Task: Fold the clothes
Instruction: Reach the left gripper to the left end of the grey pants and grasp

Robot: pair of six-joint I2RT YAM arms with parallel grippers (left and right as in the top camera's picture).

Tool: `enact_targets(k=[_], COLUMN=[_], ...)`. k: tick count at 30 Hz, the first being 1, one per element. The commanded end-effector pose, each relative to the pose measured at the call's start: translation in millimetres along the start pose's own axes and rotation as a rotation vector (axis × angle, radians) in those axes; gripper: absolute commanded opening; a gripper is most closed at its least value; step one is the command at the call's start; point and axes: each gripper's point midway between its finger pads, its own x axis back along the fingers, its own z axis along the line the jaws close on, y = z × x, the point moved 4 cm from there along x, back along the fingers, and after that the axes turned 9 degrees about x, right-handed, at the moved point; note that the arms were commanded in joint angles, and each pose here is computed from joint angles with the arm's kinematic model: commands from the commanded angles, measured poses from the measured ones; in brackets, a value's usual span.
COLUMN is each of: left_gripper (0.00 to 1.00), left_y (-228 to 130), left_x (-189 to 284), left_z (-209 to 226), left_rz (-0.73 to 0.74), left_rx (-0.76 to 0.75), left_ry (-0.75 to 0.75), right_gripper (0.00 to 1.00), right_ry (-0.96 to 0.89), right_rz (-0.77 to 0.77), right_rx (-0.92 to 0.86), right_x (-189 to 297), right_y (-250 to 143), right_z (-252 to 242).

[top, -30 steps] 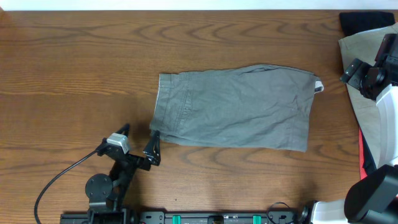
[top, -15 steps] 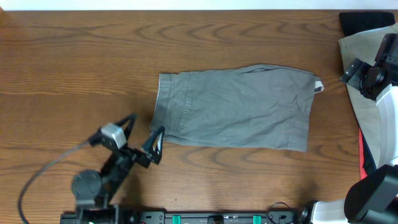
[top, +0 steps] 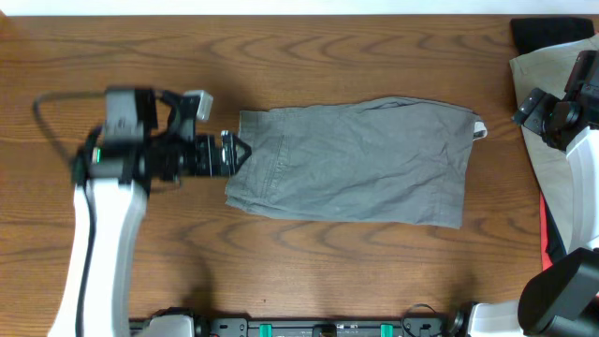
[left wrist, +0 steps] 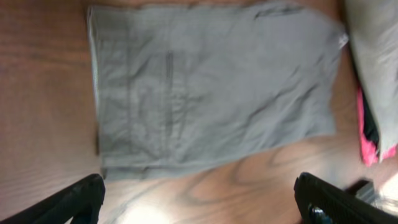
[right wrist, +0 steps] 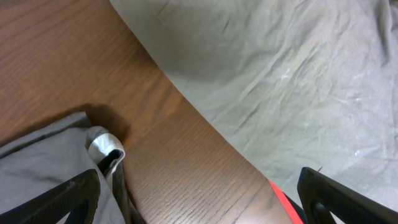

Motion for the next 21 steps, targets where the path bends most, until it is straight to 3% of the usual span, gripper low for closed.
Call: enact_targets(k=[1, 11, 21], left_gripper=[0.98, 0.98, 0.98], left_y=[20, 11, 3], left_x=[-18, -97, -127], left_z=[19, 73, 88], left_rz=[0.059, 0.298, 0.376], left_rx=[-0.049, 0.093, 0.147], left_ry=[0.076, 0.112, 0.08], right_gripper=[0.99, 0.99, 0.99], right_ry=[-0.005, -0.005, -0.005], right_rz=[-0.016, -0.016, -0.015], right_rx=[0.009, 0.009, 0.009], right_x=[3, 3, 3], right_y=[5, 5, 5], right_z=[-1, -1, -1])
